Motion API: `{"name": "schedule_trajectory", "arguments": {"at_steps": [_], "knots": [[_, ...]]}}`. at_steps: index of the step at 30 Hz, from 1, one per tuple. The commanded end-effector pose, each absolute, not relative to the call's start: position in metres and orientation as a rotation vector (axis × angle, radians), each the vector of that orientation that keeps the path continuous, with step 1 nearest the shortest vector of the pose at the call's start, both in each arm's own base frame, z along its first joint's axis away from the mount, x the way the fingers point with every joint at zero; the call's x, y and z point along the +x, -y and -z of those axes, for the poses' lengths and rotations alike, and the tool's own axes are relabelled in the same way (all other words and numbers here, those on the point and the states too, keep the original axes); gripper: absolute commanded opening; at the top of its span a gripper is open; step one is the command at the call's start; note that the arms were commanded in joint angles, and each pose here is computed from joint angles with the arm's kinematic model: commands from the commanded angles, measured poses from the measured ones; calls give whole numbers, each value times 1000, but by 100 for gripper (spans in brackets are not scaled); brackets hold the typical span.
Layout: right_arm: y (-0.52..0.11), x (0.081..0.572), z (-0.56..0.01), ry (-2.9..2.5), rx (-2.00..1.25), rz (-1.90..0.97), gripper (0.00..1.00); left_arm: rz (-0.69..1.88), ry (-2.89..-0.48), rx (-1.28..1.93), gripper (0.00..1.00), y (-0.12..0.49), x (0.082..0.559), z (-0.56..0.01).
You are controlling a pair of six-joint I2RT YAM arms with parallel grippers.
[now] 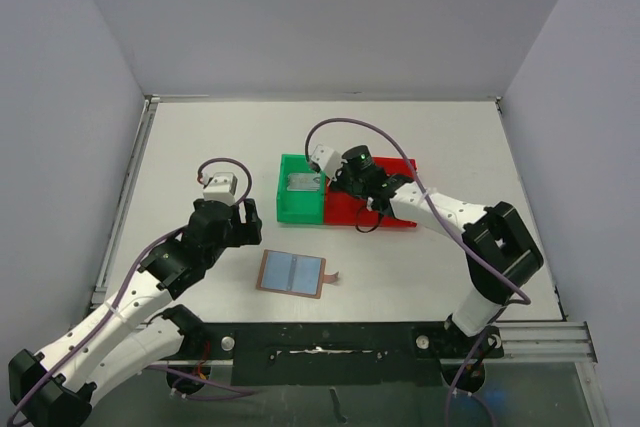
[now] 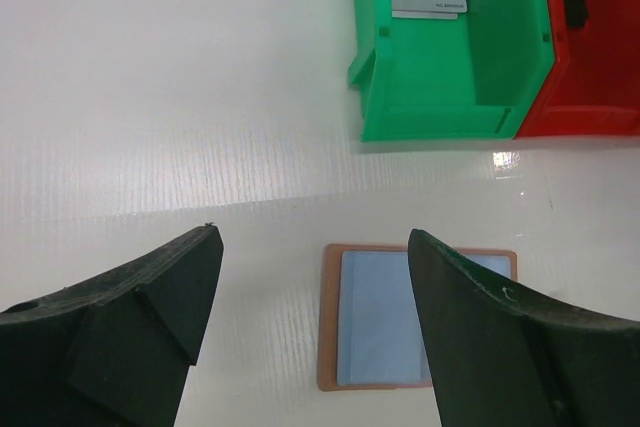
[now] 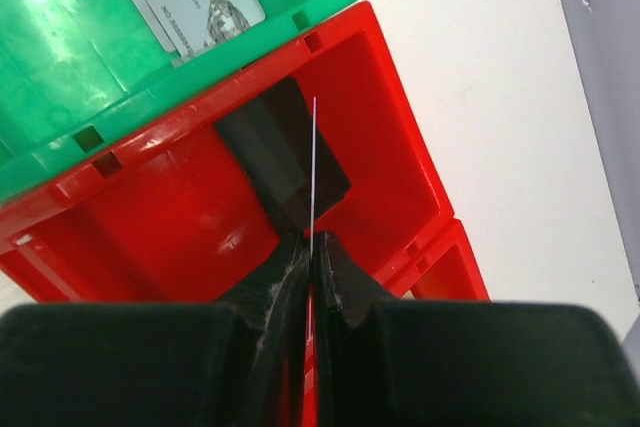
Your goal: Take the credit cards out of the card holder
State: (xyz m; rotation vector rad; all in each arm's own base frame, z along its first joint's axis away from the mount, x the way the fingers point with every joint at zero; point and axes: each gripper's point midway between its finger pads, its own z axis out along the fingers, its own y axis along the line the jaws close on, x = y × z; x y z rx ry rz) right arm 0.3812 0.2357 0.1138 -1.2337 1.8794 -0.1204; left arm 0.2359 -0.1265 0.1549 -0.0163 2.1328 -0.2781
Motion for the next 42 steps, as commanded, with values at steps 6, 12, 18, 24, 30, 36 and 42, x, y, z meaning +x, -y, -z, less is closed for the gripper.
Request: {"name": "schedule_trajectory", "arguments": {"at_steps": [6, 12, 18, 24, 30, 36, 42], "knots": [[-239, 412, -123, -1790, -1328, 269, 1, 300, -2057, -26, 75, 128, 245, -172], [-238, 428, -111, -1766, -1374, 327, 1, 303, -2054, -26, 75, 129, 245, -173], [-240, 438, -98, -1749, -1394, 357, 2, 307, -2047, -28, 75, 129, 244, -174], [-240, 435, -84, -1756, -1421, 345, 11, 304, -2051, -27, 75, 128, 244, -172], [-242, 427, -80, -1754, -1440, 298, 20, 302, -2055, -25, 75, 129, 245, -171], [-240, 423, -74, -1772, -1456, 282, 26, 302, -2062, -21, 75, 130, 245, -169], [-235, 419, -65, -1802, -1489, 291, 31, 307, -2065, -15, 75, 131, 245, -169]]}}
